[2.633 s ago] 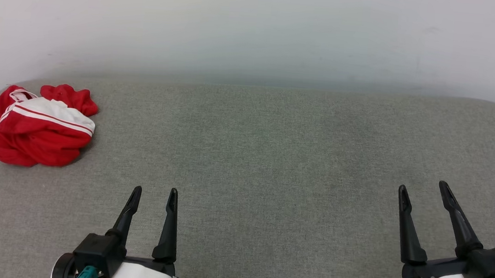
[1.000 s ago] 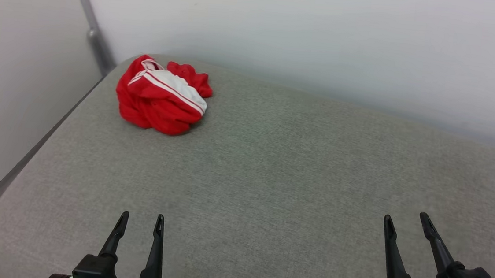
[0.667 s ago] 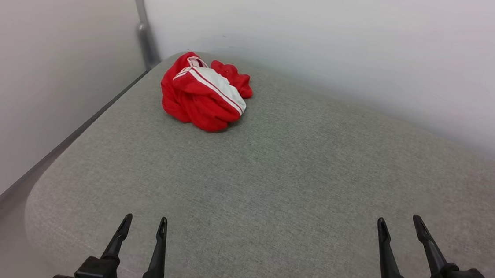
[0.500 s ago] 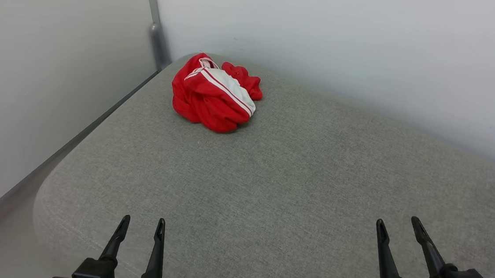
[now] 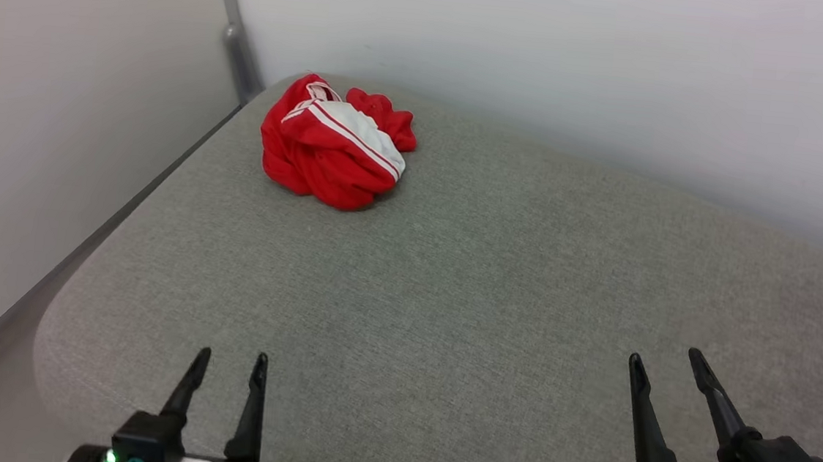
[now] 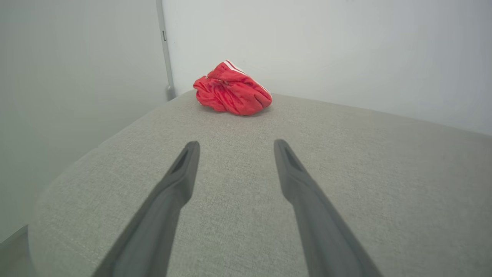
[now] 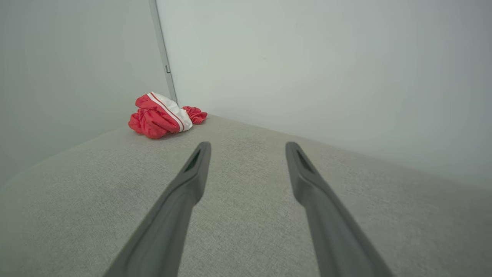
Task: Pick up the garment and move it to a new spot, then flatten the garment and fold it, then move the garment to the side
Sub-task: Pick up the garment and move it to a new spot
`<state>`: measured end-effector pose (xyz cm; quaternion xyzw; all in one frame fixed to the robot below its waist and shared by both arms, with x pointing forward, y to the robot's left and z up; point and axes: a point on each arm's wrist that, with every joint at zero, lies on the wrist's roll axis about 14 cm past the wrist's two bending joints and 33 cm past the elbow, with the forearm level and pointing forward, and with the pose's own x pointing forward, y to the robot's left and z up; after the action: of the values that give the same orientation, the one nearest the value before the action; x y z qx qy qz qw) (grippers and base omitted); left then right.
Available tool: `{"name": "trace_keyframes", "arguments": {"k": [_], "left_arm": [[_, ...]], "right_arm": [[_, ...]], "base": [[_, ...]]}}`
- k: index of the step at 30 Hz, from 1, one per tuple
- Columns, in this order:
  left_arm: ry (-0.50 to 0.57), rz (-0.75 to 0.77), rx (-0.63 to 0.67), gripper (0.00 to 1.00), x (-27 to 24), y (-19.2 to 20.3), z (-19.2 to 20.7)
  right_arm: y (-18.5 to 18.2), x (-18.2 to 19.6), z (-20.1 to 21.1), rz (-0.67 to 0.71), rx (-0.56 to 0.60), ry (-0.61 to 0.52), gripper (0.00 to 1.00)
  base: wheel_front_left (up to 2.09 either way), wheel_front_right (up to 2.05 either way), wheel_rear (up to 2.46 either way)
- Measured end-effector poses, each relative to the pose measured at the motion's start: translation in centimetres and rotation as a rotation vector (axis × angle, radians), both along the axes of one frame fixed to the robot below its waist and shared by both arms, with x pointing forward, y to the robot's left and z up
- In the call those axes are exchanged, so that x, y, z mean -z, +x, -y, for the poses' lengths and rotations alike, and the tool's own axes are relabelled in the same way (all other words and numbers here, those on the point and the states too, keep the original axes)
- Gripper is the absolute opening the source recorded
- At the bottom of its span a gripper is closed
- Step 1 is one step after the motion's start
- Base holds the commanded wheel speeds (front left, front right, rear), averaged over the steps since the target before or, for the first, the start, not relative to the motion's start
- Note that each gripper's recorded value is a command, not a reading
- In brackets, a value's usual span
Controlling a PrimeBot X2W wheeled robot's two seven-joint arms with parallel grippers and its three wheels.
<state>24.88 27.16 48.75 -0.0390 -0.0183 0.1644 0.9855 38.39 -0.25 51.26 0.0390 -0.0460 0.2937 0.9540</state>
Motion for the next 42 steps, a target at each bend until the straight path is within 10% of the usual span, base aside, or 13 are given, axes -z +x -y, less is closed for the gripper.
{"name": "trace_keyframes", "arguments": {"k": [9, 20, 38, 39, 40, 42], "left_arm": [[0.119, -0.025, 0.113, 1.00, -2.6, 9.2, -3.4], [0.012, -0.481, 0.292, 1.00, 0.3, 21.6, -6.2], [-0.189, -0.966, 0.273, 1.00, 10.2, 30.5, -8.1], [-0.191, -1.000, 0.276, 0.89, 11.0, 30.5, -7.9], [-0.191, -1.028, 0.278, 0.51, 11.6, 30.5, -7.8], [-0.189, -1.071, 0.280, 0.10, 12.2, 30.4, -8.0]], "right_arm": [[3.0, 2.0, 2.1, -0.003, 0.072, -0.050, 1.00], [6.2, 6.1, 5.3, -0.088, 0.173, -0.050, 1.00], [7.6, 12.4, 10.0, -0.207, 0.287, -0.129, 1.00], [7.6, 12.6, 10.2, -0.210, 0.291, -0.130, 1.00], [7.6, 12.7, 10.4, -0.215, 0.297, -0.129, 1.00], [7.5, 13.1, 10.6, -0.225, 0.302, -0.129, 1.00]], "base": [[0.00, 0.00, 0.00], [0.00, 0.00, 0.00], [0.00, 0.00, 0.00], [0.00, 0.00, 0.00], [0.00, 0.00, 0.00], [0.00, 0.00, 0.00]]}}
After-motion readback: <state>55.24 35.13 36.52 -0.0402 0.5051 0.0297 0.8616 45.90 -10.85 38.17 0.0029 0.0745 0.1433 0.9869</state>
